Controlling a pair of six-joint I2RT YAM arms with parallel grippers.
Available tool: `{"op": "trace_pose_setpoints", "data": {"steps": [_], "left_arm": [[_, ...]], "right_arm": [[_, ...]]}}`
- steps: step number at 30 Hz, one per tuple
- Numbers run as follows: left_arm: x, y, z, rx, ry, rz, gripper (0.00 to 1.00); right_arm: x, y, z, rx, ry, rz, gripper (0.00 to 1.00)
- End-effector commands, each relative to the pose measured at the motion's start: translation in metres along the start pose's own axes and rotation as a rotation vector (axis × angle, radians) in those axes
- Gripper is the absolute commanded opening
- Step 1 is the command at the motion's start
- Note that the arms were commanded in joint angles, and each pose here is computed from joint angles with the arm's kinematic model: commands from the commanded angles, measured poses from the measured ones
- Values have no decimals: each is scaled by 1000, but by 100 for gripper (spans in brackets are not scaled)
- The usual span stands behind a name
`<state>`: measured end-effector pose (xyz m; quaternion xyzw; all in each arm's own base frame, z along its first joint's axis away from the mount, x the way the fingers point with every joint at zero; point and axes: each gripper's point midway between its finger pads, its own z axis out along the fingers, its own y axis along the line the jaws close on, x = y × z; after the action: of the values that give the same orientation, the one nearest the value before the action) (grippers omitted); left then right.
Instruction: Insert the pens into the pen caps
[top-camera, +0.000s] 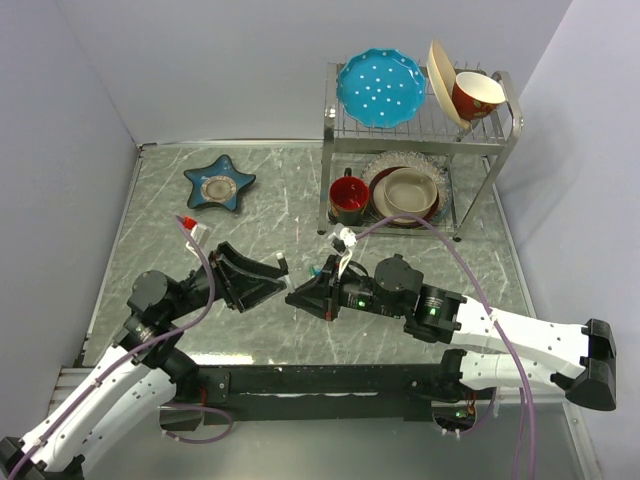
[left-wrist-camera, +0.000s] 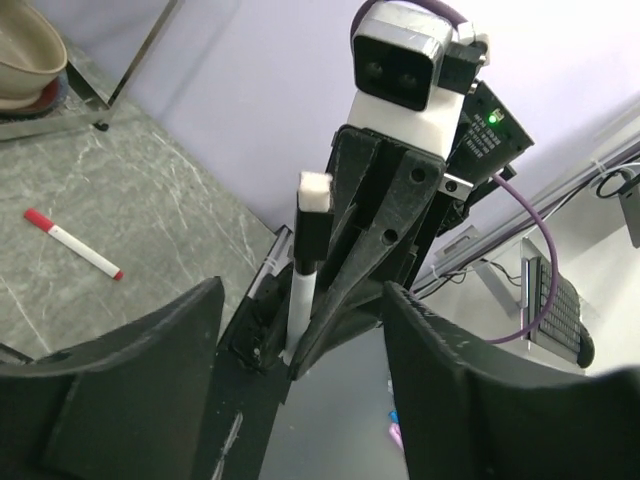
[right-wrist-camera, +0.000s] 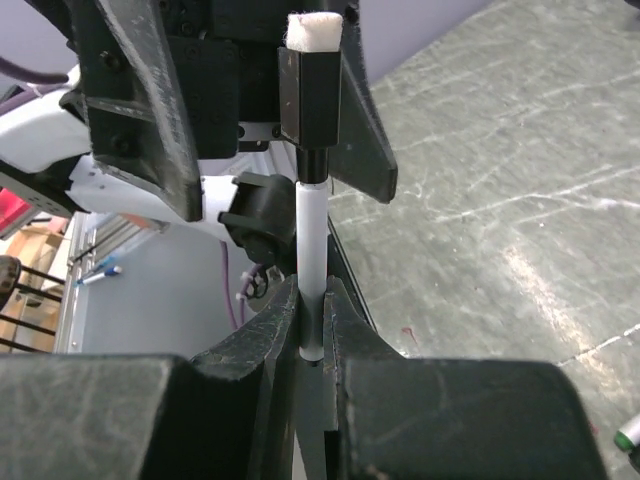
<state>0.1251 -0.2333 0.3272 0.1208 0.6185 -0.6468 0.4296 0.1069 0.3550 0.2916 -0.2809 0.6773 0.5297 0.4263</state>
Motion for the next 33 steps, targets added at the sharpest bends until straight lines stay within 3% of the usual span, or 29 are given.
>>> {"op": "trace_pose_setpoints", "data": {"steps": [1,11,17,20,21,26,33], "left_arm": [[-23,-26,2,49,-41,84,71],[-44,-34,14,46,-75,101,63],[-38,-30,15,49,-58,64,38],[-32,-27,15,54,-48,38,5],[-27,-27,14,66,-31,26,1],[3,-14,10,103,41,-87,1],[47,25,8,-2,137,-179,1]], "right_arm": [[-17,17,-1,-65,-69,12,0],[-15,22,-5,-69,-63,11,0],[-16,22,-3,-69,-66,10,0],[-20,22,-3,-66,-74,3,0],[-26,20,-3,-46,-95,3,0],[-79,17,-6,29,-232,-23,0],[-153,-3,-10,142,-386,-88,0]]}}
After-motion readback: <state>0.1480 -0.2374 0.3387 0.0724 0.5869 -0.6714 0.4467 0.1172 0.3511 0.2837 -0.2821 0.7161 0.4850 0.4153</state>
